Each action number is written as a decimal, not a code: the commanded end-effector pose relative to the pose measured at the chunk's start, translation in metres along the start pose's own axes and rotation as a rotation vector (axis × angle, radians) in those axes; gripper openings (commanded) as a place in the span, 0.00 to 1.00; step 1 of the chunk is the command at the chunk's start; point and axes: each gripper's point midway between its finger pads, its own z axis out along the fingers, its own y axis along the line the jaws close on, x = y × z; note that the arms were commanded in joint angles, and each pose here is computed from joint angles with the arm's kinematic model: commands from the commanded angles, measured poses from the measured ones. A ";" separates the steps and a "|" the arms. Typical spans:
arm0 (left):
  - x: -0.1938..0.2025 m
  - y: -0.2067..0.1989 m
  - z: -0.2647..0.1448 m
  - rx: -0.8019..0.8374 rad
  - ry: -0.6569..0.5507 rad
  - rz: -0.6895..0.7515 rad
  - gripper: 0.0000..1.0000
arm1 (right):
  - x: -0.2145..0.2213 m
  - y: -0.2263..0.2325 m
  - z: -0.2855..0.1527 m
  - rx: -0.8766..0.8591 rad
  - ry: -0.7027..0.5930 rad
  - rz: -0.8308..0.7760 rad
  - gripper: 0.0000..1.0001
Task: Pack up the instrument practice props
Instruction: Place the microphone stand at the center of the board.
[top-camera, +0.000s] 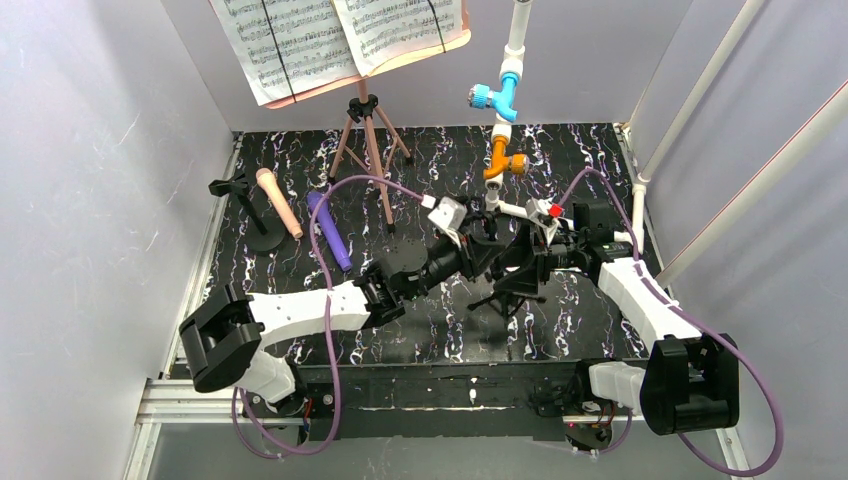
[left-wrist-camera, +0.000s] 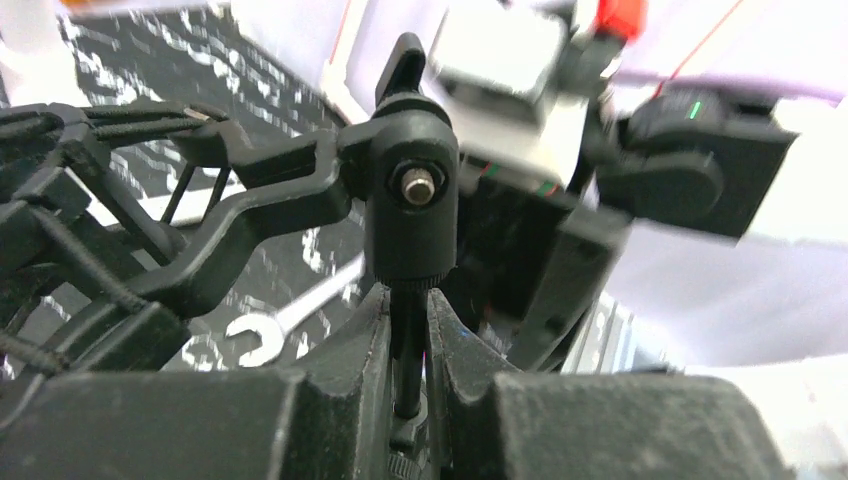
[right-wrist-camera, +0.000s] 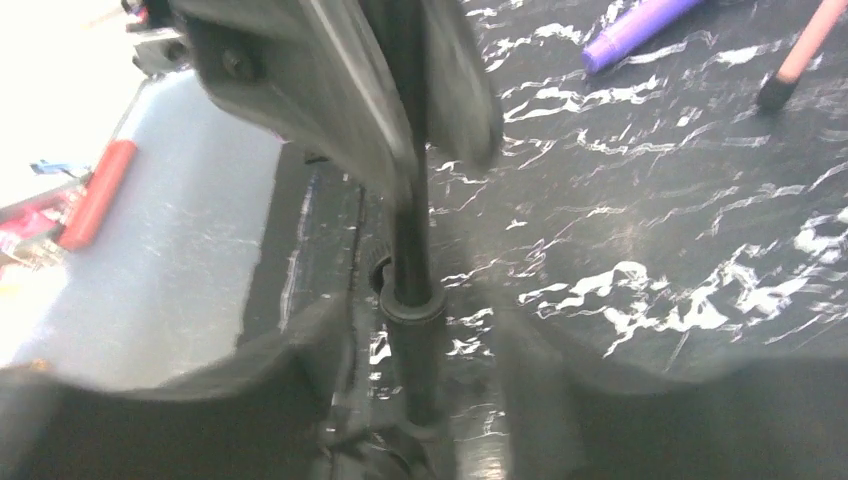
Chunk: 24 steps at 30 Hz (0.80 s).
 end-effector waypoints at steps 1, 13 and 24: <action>-0.001 -0.006 -0.015 0.007 0.041 0.109 0.00 | -0.020 0.016 -0.002 -0.074 -0.054 -0.103 0.81; -0.071 0.025 -0.080 -0.169 -0.027 0.388 0.00 | -0.022 0.014 -0.005 -0.039 -0.045 -0.125 0.98; -0.118 0.166 -0.236 -0.902 -0.012 0.609 0.00 | -0.019 0.002 -0.012 0.038 -0.027 -0.127 0.98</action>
